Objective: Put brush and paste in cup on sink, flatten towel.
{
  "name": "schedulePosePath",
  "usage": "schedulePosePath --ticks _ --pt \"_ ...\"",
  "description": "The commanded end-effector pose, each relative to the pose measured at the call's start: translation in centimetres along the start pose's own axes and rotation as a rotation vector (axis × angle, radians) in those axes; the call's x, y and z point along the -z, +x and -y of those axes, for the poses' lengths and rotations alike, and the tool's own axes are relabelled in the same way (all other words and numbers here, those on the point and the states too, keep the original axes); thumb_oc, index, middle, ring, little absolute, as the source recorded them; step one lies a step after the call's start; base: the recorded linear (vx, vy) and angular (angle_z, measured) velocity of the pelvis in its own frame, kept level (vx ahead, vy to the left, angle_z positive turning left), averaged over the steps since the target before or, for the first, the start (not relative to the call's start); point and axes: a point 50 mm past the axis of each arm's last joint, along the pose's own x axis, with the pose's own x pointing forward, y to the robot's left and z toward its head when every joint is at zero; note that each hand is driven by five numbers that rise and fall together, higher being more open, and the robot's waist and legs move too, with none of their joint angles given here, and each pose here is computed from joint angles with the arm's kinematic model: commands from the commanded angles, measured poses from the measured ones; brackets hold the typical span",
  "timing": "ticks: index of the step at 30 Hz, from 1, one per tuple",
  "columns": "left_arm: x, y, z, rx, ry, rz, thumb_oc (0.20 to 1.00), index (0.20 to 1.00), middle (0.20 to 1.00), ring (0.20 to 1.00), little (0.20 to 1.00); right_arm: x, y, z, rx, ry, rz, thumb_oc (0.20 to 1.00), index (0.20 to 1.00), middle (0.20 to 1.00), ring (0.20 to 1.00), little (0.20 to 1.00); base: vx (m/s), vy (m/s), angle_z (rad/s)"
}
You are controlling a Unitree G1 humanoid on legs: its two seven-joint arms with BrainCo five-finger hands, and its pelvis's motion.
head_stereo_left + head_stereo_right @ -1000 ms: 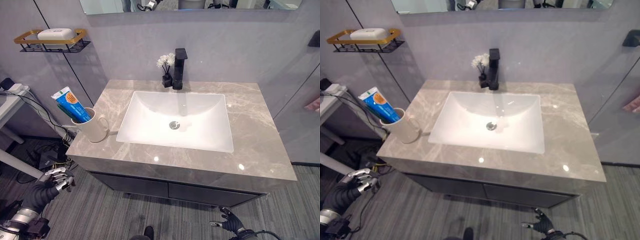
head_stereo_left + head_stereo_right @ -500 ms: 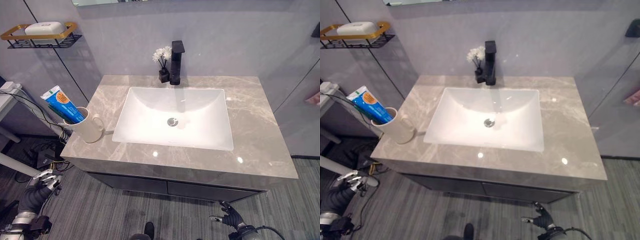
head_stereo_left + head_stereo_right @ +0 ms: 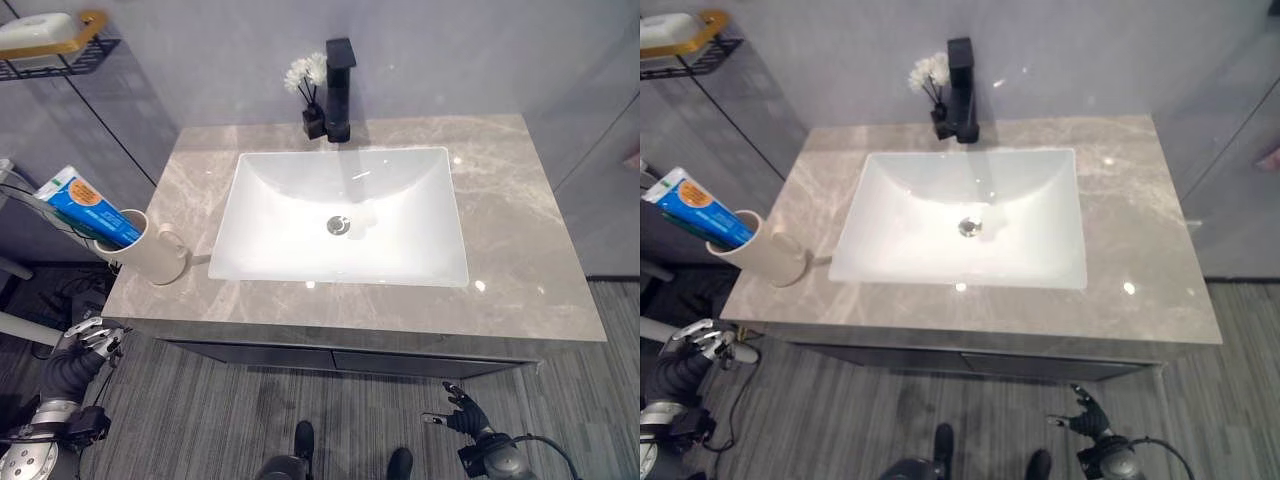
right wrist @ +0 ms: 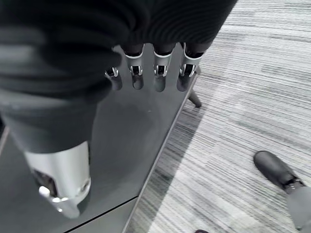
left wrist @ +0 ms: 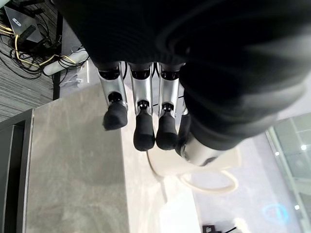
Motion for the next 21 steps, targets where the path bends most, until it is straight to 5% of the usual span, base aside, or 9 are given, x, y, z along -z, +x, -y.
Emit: schedulePosePath --ticks 1,21 --pt "-3.0 0.9 -1.7 -0.071 0.020 0.165 0.200 0.200 0.200 0.200 0.200 -2.4 1.0 1.3 0.044 -0.055 0.080 1.000 1.000 1.000 1.000 1.000 0.01 0.015 -0.05" --pt "-5.8 3.7 -1.1 -0.052 0.042 0.290 0.200 0.200 0.200 0.200 0.200 -4.0 1.7 2.2 0.088 -0.055 0.119 1.000 1.000 1.000 1.000 1.000 0.00 0.007 -0.03"
